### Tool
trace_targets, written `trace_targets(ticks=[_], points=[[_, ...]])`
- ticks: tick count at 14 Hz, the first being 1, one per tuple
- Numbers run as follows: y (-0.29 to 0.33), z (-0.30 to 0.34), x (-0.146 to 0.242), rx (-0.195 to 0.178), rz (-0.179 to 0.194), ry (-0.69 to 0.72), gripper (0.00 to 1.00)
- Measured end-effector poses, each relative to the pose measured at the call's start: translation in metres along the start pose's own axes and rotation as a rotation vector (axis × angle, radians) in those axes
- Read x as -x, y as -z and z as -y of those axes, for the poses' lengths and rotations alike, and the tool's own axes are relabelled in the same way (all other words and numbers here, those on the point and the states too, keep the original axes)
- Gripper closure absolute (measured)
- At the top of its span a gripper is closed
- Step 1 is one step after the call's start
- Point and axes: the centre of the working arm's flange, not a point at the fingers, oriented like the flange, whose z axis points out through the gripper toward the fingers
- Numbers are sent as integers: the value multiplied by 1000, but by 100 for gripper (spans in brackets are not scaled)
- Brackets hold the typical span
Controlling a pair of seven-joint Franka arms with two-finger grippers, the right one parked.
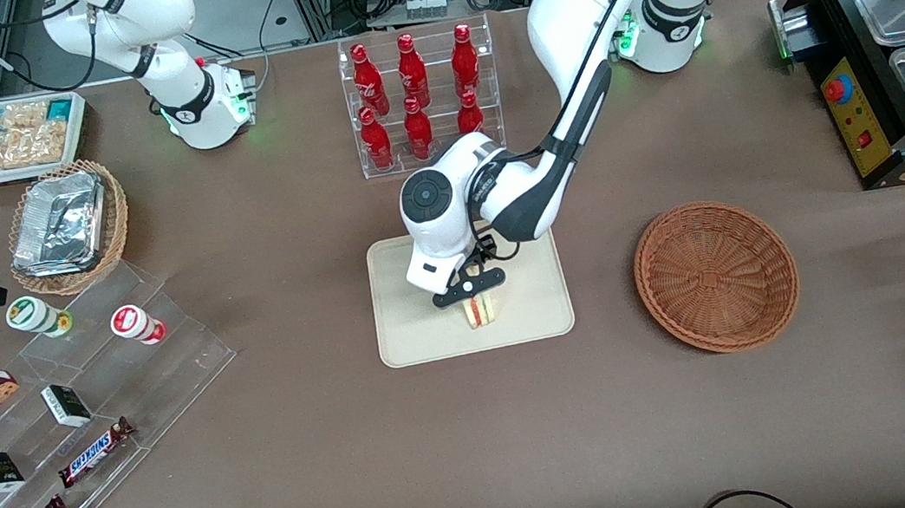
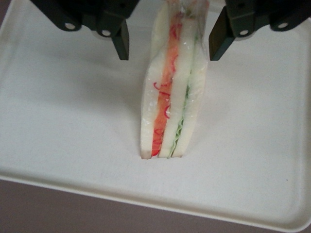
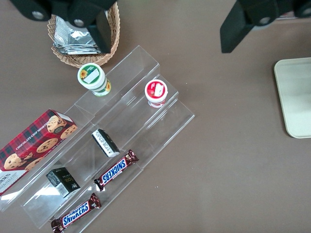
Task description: Place sandwich from basket to tray
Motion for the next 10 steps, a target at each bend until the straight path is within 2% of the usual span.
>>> trace_targets(ticks=[2,6,9,10], points=[[33,-1,-5,18,-16,6,0],[103,18,-16,10,-28,28,0],[140,41,-37,18,-47,-10,0],[147,52,-48,9,-48,-8,0]])
